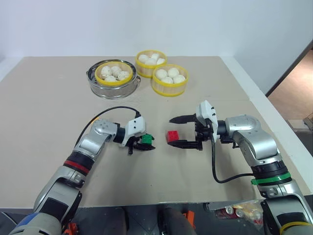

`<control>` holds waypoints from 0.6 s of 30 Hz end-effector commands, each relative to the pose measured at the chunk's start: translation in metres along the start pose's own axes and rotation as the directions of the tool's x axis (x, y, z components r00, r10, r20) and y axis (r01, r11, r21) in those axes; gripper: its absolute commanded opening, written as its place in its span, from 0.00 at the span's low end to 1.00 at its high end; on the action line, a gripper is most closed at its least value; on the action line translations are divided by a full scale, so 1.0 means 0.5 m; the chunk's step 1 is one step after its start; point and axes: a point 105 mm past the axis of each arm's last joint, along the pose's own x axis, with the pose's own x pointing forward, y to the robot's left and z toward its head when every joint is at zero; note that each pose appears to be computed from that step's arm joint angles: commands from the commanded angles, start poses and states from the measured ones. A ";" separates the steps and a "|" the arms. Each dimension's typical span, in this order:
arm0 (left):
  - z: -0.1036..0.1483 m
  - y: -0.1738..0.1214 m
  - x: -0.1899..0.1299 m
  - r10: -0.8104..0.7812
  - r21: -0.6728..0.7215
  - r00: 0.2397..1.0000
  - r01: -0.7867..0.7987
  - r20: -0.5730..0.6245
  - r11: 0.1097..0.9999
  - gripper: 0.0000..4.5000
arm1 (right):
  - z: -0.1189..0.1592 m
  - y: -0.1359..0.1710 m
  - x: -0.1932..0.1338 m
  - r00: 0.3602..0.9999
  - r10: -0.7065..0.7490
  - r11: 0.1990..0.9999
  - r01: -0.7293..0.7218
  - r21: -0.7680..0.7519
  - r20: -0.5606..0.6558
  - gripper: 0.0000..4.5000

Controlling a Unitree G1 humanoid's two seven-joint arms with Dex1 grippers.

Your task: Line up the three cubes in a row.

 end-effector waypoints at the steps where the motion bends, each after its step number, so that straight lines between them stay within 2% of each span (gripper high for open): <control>1: 0.005 0.013 -0.004 0.023 0.033 1.000 -0.022 -0.017 0.999 0.31 | 0.026 -0.001 -0.011 1.000 -0.014 0.998 0.015 -0.063 0.016 1.00; 18: 0.004 0.041 0.000 0.092 -0.021 0.996 -0.092 -0.004 0.996 0.31 | 0.023 -0.002 -0.012 1.000 -0.022 0.997 0.022 -0.068 0.007 1.00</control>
